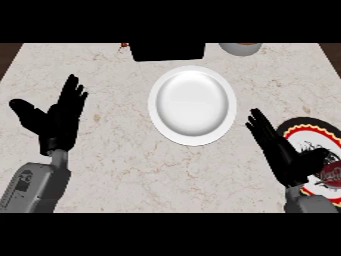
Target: Pick the can from the plate and place it in the plate
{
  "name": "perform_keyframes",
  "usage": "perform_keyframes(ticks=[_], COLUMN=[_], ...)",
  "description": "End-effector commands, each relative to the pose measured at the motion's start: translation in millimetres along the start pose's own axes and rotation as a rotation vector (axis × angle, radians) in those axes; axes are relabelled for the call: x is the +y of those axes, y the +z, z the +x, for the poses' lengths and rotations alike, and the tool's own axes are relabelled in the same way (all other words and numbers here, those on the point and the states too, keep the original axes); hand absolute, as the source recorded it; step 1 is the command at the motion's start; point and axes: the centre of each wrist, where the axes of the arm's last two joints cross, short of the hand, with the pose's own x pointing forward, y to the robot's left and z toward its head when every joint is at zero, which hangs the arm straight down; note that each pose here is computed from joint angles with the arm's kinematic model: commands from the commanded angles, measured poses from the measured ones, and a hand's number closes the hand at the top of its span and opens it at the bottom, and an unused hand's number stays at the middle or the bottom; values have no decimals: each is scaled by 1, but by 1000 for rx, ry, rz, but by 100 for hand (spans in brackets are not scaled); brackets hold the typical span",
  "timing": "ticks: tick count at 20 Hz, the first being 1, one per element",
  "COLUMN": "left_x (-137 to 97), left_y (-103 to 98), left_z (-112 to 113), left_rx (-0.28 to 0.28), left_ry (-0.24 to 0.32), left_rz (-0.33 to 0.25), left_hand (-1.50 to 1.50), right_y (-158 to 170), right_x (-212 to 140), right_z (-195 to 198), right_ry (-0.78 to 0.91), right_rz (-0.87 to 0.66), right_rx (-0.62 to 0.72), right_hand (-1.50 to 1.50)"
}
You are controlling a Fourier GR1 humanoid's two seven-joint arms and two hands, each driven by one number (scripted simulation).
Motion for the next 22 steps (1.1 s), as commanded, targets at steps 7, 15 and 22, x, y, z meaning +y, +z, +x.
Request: perform_keyframes(ticks=[7,15,22], left_x=[84,119,106], left_y=[27,68,79], left_z=[-24,-48,-39], left_rx=[-48,-92,-107], left_ry=[-493,-552,-548], left_rz=[21,4,-6], left_hand=[0,0,0], right_y=[52,134,199], right_x=[-145,-144,-177], right_z=[106,95,125], right_ry=[210,-148,35], right_rz=[-372,-721,-482], right_rx=[-210,-544,-375], right_hand=[-150,-150,-150])
